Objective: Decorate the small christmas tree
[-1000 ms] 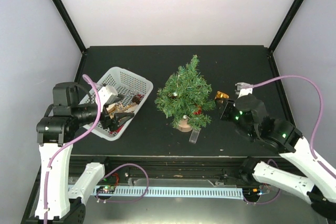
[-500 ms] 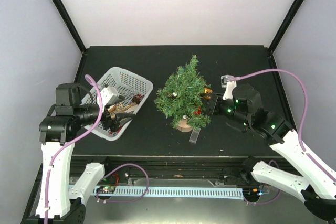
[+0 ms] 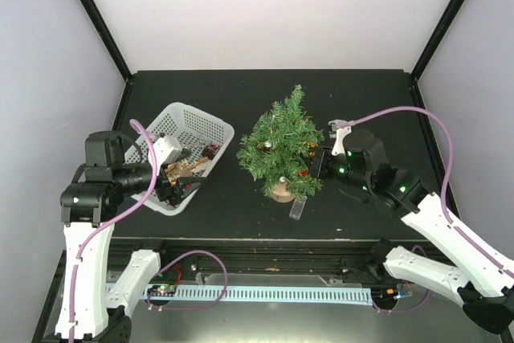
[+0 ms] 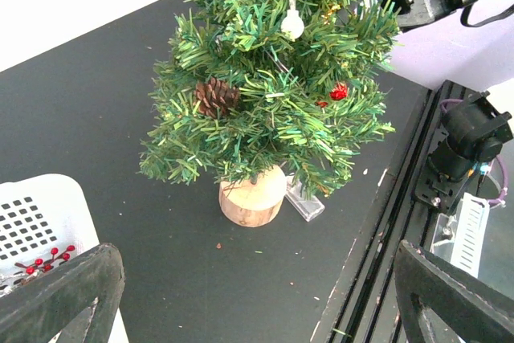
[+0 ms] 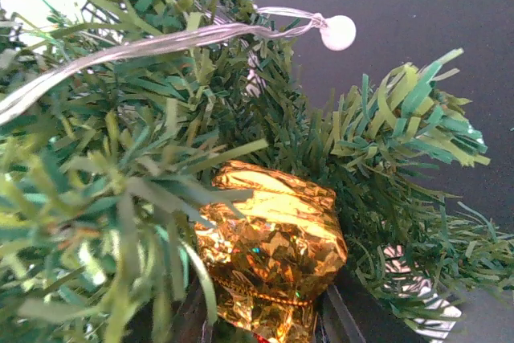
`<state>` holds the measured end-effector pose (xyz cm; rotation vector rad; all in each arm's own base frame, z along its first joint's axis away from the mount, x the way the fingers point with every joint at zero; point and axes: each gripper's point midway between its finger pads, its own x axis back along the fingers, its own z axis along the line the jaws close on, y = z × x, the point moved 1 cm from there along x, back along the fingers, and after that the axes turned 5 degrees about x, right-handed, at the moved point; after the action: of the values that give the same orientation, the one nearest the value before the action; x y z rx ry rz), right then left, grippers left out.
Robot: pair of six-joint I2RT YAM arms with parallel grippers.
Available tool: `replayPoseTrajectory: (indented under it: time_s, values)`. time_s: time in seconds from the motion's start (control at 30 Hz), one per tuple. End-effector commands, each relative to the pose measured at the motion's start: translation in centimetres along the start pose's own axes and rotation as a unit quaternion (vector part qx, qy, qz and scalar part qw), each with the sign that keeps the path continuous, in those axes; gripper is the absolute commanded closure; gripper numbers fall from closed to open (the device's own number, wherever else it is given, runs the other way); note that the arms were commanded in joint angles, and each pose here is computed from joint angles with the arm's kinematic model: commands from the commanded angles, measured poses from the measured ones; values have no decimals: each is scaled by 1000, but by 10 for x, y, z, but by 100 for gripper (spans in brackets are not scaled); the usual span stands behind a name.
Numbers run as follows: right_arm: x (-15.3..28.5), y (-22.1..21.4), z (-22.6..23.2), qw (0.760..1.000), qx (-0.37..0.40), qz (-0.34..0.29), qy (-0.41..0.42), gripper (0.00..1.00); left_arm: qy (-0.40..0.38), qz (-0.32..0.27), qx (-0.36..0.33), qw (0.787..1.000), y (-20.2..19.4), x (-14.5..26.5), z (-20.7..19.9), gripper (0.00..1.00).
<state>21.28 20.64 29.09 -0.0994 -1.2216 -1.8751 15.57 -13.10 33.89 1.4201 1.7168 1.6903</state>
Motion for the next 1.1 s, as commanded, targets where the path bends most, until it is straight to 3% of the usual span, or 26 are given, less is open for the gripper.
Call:
replayPoseTrajectory:
  time_s: [0.0,0.2,0.3,0.4,0.57,0.8,1.07]
  values:
    - [-4,6,0,1000,10,-7,4,70,8,-9,-15,1000,1,2,0,8]
    - [-11,8,-2,1000,20,-2,-4,63,8,-8,-13,1000,-1,2,-1,7]
    - [-6,13,0,1000,26,-9,-4,42,8,-8,-12,1000,0,2,-1,7]
    - [3,19,2,999,31,-19,-7,30,8,-9,-13,1000,0,2,-1,7]
    - [20,28,6,999,39,-34,-6,27,8,-9,-14,1000,0,3,-1,7]
    - [37,32,6,998,45,-44,-12,29,9,-9,-14,1000,-1,3,-2,7]
    - [41,24,-3,998,35,-44,-21,66,12,-8,-16,1000,-4,3,-2,7]
